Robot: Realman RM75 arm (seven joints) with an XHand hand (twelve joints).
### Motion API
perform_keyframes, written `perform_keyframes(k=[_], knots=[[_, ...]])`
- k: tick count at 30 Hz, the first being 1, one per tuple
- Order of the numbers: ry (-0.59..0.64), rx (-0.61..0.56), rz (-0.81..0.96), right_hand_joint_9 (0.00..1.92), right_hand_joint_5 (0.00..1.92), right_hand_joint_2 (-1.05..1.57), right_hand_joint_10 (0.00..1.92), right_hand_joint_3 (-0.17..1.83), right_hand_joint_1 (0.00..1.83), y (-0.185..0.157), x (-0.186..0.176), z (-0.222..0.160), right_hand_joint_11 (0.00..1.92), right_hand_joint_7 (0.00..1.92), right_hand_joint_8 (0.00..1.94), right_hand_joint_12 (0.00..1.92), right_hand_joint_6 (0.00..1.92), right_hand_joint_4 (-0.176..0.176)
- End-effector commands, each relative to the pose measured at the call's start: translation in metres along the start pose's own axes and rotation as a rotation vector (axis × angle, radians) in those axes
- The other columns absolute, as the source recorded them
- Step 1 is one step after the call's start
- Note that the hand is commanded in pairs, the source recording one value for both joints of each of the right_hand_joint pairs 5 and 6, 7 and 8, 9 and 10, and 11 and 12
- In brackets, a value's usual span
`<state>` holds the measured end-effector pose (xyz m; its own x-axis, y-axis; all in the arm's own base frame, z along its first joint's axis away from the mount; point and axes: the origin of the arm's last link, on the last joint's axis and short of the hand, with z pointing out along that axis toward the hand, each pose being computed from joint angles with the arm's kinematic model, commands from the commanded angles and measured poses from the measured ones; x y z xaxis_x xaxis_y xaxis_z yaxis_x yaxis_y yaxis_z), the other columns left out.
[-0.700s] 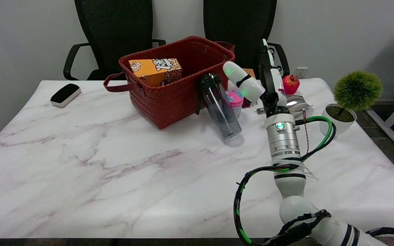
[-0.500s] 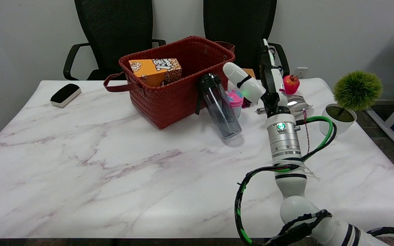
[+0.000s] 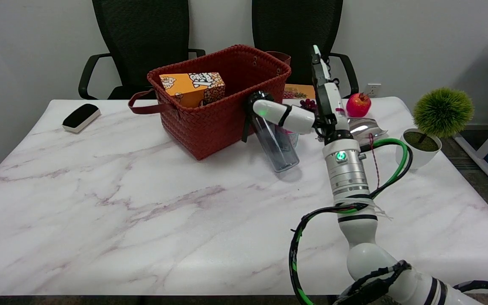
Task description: Pick up the black water bottle.
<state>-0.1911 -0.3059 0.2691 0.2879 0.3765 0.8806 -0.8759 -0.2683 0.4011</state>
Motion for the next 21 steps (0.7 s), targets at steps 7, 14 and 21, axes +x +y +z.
perform_keyframes(k=[7,14,21], knots=[[0.071,-0.101,-0.449,0.00,0.00,0.15,0.00,0.22,1.02,-0.031,-0.014,-0.021,0.00,0.00,0.00,0.00,0.00,0.000],[0.050,-0.139,-0.691,0.00,0.00,0.06,0.00,0.33,1.05,-0.035,-0.032,-0.027,0.00,0.00,0.00,0.00,0.00,0.000],[0.041,-0.133,-0.782,0.00,0.00,0.00,0.00,0.39,1.05,-0.036,-0.058,-0.033,0.00,0.02,0.02,0.00,0.00,0.000]])
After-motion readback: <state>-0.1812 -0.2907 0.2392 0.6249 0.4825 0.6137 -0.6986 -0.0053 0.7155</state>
